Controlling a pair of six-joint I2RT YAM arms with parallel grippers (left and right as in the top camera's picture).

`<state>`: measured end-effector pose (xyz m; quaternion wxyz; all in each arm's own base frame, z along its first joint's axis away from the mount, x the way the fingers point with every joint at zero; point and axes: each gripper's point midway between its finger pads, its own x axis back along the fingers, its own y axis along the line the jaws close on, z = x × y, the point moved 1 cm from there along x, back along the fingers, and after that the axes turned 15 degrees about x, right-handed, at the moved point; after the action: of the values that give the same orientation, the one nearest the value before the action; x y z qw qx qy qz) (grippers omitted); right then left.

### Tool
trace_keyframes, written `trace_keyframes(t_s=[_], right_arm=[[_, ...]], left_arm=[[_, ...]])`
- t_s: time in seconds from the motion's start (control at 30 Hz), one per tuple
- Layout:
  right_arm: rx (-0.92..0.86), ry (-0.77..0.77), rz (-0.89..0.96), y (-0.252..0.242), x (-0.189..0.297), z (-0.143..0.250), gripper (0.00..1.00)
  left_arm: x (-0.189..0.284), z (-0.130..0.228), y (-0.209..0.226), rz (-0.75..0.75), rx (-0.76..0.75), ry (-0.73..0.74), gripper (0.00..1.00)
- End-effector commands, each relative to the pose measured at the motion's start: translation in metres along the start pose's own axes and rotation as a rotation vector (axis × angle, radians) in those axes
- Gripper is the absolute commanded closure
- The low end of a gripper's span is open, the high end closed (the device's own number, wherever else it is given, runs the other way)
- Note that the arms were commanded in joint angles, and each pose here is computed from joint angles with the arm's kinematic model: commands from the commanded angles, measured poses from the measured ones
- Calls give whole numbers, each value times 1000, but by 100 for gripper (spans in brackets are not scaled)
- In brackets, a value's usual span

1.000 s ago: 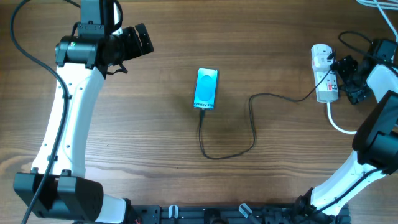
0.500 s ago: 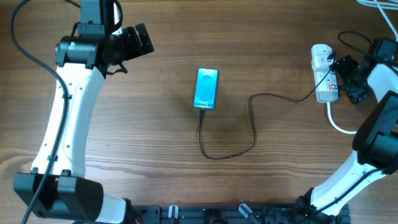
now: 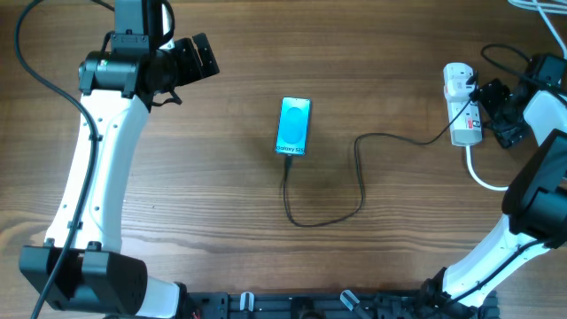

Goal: Plug charger to phone and switch on socket

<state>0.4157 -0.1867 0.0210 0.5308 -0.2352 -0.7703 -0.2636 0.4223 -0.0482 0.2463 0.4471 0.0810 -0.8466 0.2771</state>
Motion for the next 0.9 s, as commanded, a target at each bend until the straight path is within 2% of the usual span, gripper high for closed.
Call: trace_keyframes(t_s=[0.0,0.27,0.57,0.73,0.87], right_arm=[[48,103,-27,9,-25,26,0],[43,123,-19,6,-21,29,0],[-84,54,36,-17,62,15,0],[-86,99,54,-21,107,37,0],[10,162,57,-20,132,71,0]], left_arm=[[-3,-1,5,-18,13,-3,0],[-3,-1,5,-18,13,-4,0],[-3,-1,5,-18,13,-4,0],[-3,-1,5,-18,13,-4,0],[-3,-1,5,-18,13,-4,0]])
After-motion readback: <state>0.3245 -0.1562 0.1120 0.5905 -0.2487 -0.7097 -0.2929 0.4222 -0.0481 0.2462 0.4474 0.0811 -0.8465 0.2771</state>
